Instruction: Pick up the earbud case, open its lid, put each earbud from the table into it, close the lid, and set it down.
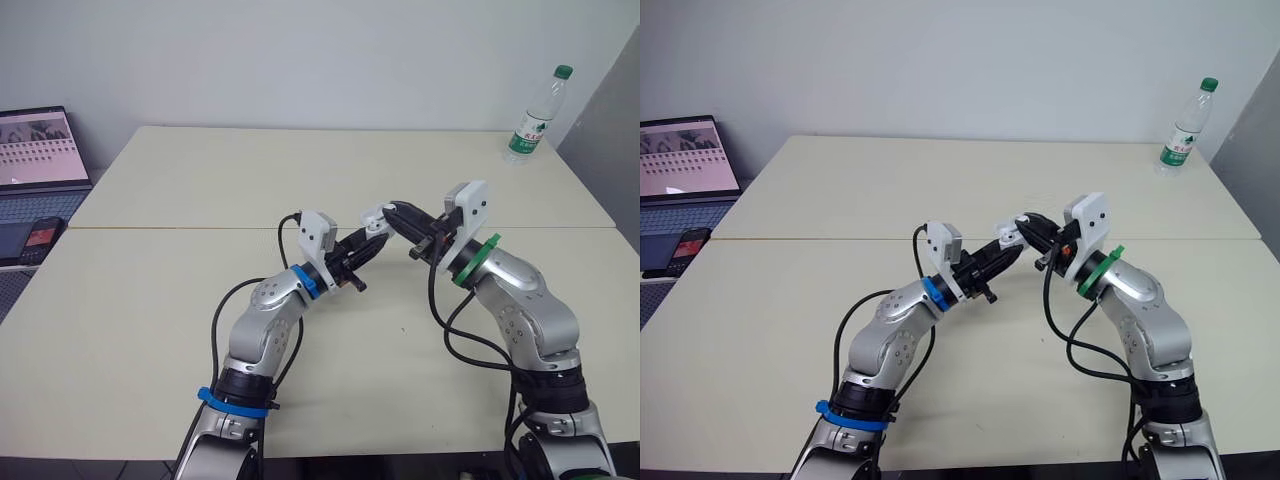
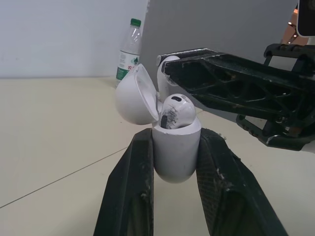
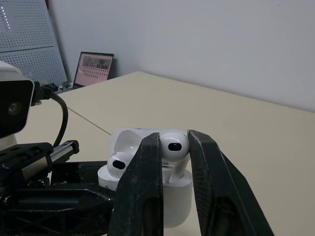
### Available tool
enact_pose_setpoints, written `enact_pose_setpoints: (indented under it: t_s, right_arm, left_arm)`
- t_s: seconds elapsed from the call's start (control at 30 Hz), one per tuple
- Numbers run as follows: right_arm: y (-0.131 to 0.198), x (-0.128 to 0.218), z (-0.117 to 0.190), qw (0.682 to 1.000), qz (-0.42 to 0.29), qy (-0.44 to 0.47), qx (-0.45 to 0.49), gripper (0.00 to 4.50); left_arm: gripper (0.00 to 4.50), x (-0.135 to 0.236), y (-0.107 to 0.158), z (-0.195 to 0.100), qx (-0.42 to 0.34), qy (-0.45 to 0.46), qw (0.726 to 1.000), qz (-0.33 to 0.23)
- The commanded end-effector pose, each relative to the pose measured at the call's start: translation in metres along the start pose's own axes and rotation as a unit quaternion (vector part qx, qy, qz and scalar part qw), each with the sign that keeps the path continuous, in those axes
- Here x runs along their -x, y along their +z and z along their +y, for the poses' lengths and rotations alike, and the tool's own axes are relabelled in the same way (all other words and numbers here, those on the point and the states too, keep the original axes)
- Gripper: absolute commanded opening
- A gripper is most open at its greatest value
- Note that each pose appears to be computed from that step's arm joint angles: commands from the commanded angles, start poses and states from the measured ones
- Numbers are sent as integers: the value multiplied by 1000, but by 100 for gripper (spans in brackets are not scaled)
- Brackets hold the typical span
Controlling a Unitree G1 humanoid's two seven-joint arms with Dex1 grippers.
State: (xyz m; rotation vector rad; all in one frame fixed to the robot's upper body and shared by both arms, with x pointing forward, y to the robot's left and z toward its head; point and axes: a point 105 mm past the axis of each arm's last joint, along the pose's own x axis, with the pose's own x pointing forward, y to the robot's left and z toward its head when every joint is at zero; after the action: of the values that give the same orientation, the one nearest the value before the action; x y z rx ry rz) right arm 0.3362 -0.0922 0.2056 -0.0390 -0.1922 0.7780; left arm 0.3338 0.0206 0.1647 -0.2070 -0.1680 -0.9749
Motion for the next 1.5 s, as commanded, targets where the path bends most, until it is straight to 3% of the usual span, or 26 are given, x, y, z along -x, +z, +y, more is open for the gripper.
enact_pose_setpoints:
  t_s: [0.03, 0.1, 0.3, 0.47, 0.63, 0.77, 0.9, 1.03, 1.1, 1.3, 1.5]
  right_arm:
    - [4, 3, -1, 1000, -9, 0, 16, 40]
    - [2, 3, 0, 1000, -5, 4, 13, 40]
    - [20, 6, 5, 998, -46, 24, -35, 255]
    - [46, 15, -11, 990, -87, 19, -111, 441]
    - [42, 29, -36, 986, -47, 26, -160, 441]
    - [25, 44, -34, 978, 27, 86, -190, 352]
    - [-2, 57, -24, 962, 125, 138, -200, 207]
    - [-9, 60, -10, 946, 160, 187, -211, 47]
    - [-11, 62, -1, 938, 169, 213, -215, 1]
    - [8, 67, 20, 919, 137, 289, -229, 1]
    - [18, 74, 23, 916, 116, 307, -230, 1]
  left_arm:
    - [81, -2, 16, -9, -10, -18, 999, -29]
    - [81, -2, 16, -9, -9, -18, 999, -29]
    - [81, -1, 14, -8, -7, -18, 999, -27]
    - [81, 1, 8, -12, -1, -29, 999, -18]
    - [81, 9, 4, -22, 4, -97, 995, 5]
    - [81, 21, 6, -34, 21, -178, 984, 21]
    - [81, 29, 5, -46, 38, -241, 969, 37]
    - [81, 31, -1, -51, 36, -264, 962, 59]
    - [81, 31, -3, -53, 37, -270, 960, 66]
    - [81, 32, -11, -54, 44, -272, 957, 92]
    - [81, 33, -18, -51, 52, -260, 957, 115]
